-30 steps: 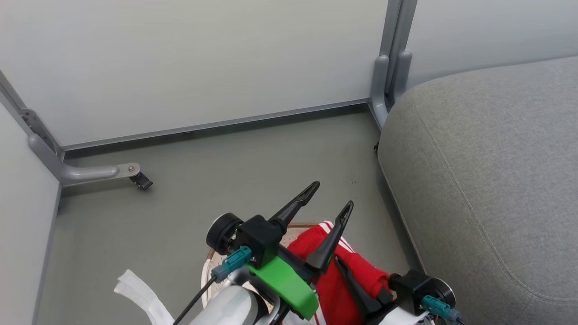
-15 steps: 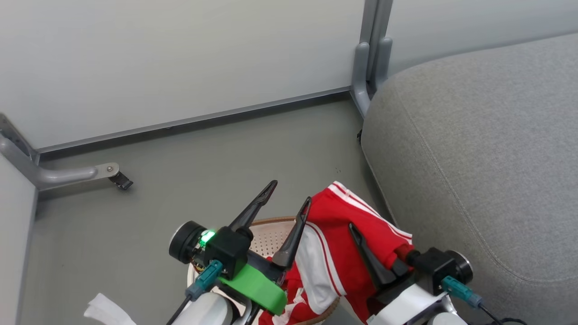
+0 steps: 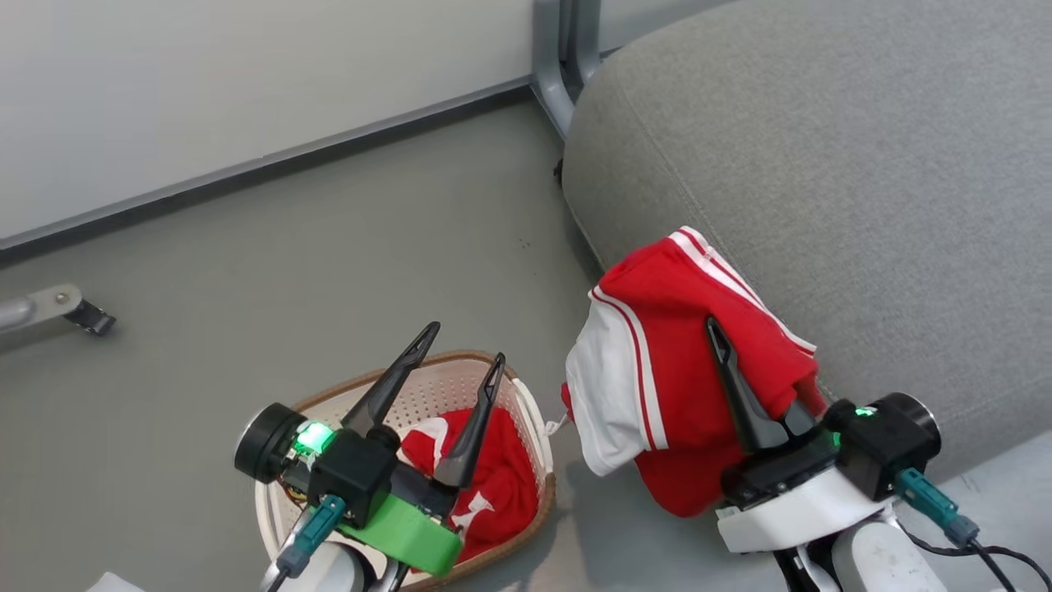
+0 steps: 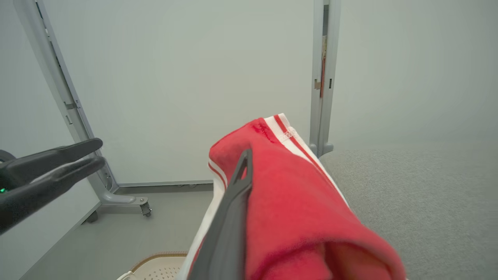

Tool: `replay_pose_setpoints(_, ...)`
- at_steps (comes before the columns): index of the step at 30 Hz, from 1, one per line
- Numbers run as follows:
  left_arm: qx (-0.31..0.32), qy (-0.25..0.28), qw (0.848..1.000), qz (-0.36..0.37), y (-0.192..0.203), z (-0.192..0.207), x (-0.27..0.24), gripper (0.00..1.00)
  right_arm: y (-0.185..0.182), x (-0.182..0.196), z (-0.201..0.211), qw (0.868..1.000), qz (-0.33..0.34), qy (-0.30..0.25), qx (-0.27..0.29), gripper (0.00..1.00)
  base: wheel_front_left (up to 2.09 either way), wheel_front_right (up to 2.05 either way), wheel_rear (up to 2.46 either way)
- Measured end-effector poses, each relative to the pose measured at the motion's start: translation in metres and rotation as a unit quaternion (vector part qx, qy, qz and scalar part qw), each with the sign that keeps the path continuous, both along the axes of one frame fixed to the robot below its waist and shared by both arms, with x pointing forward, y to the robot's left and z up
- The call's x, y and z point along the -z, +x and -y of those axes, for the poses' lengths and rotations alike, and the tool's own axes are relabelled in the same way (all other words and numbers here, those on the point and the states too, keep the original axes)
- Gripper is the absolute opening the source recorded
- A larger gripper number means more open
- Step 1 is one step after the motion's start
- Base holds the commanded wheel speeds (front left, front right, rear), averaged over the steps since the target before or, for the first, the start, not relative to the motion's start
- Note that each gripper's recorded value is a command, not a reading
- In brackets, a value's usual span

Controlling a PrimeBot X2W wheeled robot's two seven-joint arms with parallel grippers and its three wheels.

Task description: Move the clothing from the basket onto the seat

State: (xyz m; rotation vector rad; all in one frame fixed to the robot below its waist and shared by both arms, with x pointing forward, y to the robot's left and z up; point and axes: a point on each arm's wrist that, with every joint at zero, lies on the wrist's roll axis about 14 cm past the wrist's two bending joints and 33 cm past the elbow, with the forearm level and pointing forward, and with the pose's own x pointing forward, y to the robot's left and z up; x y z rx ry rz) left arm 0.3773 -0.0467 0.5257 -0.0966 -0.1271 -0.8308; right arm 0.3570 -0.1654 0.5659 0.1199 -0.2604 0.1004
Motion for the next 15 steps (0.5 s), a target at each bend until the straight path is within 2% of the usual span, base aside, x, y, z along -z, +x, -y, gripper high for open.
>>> replay_pose_setpoints(10, 0.081, 0.022, 0.996, -0.020, 0.018, 0.033, 0.044, 1.00, 0.006, 0.007, 0.054, 0.996, -0.017, -0.014, 0.084, 0.00, 0.00, 0.00, 0.00)
replay_pose_setpoints(15, 0.110, 0.021, 0.993, -0.032, 0.033, 0.046, 0.064, 1.00, 0.038, -0.024, 0.083, 0.992, 0.034, -0.039, 0.117, 0.00, 0.00, 0.00, 0.00)
